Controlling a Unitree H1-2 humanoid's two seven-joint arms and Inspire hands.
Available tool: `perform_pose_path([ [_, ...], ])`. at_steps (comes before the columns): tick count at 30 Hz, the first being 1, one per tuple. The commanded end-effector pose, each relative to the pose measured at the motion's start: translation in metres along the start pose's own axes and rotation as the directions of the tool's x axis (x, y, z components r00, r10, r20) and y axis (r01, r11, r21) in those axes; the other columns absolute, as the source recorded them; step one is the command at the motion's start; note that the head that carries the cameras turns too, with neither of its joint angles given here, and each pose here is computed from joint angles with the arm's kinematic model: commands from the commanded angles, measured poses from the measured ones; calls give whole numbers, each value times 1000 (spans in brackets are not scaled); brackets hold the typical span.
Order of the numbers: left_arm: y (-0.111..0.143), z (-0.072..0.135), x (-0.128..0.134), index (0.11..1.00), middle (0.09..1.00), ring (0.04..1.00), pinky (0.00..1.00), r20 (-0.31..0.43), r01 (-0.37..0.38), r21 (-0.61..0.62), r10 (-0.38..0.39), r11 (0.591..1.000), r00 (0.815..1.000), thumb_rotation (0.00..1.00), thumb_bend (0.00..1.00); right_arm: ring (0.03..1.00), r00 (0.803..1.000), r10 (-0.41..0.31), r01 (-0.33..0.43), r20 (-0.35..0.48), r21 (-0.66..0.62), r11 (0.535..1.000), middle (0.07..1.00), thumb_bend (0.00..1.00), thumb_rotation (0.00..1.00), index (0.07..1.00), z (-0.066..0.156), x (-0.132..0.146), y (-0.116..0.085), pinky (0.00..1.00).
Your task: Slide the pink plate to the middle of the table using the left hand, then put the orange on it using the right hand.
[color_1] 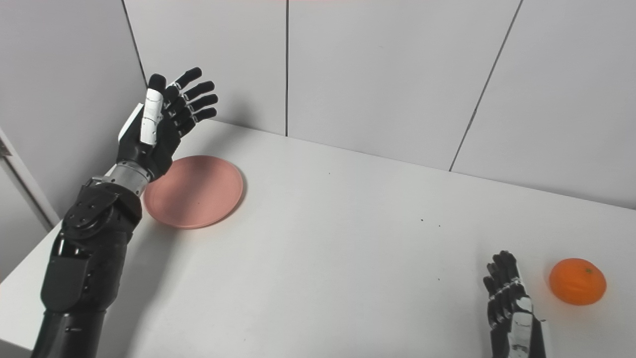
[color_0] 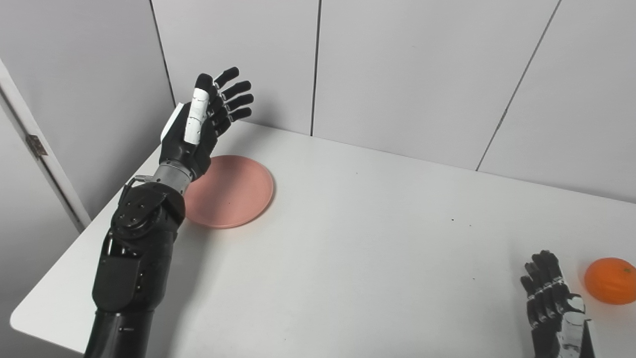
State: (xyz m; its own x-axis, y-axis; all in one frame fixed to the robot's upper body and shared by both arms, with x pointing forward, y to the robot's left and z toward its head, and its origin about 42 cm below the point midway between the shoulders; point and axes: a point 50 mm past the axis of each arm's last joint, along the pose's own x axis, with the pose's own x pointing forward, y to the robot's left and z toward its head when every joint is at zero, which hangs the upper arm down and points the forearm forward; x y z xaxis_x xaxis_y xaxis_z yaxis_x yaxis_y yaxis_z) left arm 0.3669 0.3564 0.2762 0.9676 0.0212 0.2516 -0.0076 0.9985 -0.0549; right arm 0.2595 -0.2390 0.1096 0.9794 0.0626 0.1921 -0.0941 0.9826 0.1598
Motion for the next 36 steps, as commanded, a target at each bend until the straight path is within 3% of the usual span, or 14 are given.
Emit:
perform_pose_path([
  [1,13,32,18,843,832,820,850,133,8,37,-13,999,991,903,1000,971,990,-25,31,-140,37,999,956,802,1000,937,-43,-27,1,1000],
  [19,108,7,42,906,870,848,839,40,-84,25,83,996,996,895,1000,973,990,-24,30,-140,39,999,956,810,1000,938,-42,-27,-1,1000],
  [32,127,-28,36,880,867,847,855,-21,-146,-3,146,989,989,874,1000,972,990,-25,30,-141,36,999,954,798,1000,940,-41,-29,-1,1000],
  [36,130,-42,34,878,848,830,814,-55,-176,9,176,984,983,907,1000,972,990,-23,28,-141,35,999,953,802,1000,940,-40,-29,0,1000],
])
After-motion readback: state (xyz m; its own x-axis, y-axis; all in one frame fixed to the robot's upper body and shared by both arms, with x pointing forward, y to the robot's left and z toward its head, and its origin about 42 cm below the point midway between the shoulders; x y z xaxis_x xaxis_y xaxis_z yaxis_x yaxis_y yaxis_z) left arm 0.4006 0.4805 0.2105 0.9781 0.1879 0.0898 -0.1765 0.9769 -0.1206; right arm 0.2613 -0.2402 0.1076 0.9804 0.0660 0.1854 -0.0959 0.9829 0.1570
